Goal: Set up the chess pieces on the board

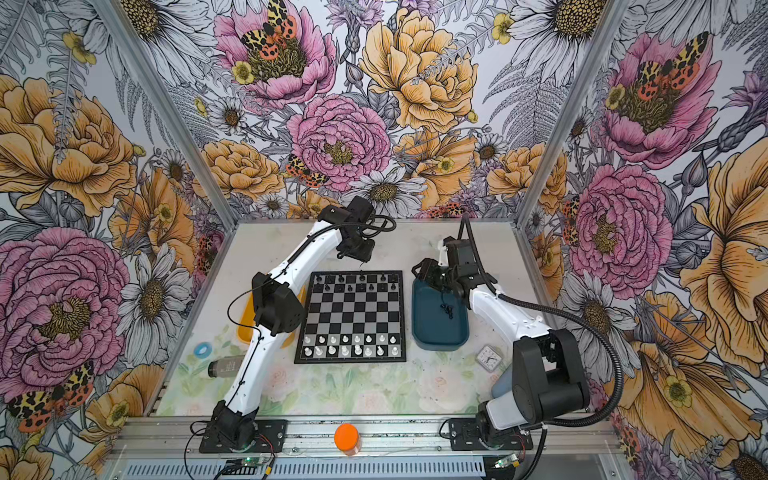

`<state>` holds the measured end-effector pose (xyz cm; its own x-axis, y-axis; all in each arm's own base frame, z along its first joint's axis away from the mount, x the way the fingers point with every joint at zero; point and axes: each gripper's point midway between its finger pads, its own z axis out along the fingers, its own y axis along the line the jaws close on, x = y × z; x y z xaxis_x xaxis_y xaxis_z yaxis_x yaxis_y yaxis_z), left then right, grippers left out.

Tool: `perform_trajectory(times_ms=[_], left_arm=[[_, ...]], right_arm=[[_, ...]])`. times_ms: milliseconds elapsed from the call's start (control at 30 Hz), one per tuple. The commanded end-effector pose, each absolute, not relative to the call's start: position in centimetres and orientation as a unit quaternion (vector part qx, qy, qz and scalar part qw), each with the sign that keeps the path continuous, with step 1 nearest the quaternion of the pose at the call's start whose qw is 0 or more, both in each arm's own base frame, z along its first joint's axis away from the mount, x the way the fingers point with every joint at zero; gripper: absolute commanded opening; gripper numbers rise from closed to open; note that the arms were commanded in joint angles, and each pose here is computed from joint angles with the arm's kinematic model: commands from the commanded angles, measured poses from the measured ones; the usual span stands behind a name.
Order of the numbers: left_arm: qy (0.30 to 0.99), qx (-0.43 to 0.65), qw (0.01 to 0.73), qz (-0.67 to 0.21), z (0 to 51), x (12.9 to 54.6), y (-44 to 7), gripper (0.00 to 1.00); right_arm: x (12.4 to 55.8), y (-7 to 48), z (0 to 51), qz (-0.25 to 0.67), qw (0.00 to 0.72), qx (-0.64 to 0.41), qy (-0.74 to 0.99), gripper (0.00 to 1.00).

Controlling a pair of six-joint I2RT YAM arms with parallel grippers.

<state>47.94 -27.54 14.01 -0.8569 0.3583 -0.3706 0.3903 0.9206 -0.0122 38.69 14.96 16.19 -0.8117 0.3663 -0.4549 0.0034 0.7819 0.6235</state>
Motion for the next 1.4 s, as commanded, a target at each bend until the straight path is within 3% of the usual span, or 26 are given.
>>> perform_trajectory(times_ms=[0, 200, 367, 867, 1067, 1200, 1367], left_arm=[[0.949, 0.192, 0.245, -0.042, 19.7, 48.5, -26.3, 0.51], [0.921, 0.184, 0.337, -0.065, 26.4, 50.1, -26.3, 0.51], [0.881, 0.165, 0.417, -0.152, 33.2, 50.9, -27.2, 0.51], [0.752, 0.133, 0.570, -0.304, 48.6, 49.8, -26.7, 0.52], [0.694, 0.100, 0.632, -0.329, 49.8, 49.0, -25.0, 0.52], [0.583, 0.049, 0.725, -0.363, 52.5, 45.2, -20.2, 0.55], [0.633, 0.045, 0.700, -0.327, 48.5, 44.3, -18.8, 0.56]], right_arm=[[38.5, 13.3, 18.3, 0.255, 0.310, 0.068, 0.913, 0.56], [37.8, 11.5, 18.3, 0.169, 0.279, 0.008, 0.945, 0.56], [37.9, 10.0, 16.1, 0.109, 0.250, -0.008, 0.962, 0.58], [37.1, 12.1, 11.1, 0.095, 0.174, -0.058, 0.979, 0.58], [36.8, 11.8, 10.2, 0.074, 0.157, -0.071, 0.982, 0.59], [36.6, 11.3, 9.7, 0.054, 0.144, -0.082, 0.985, 0.59], [36.3, 9.7, 8.4, 0.003, 0.121, -0.101, 0.988, 0.60]])
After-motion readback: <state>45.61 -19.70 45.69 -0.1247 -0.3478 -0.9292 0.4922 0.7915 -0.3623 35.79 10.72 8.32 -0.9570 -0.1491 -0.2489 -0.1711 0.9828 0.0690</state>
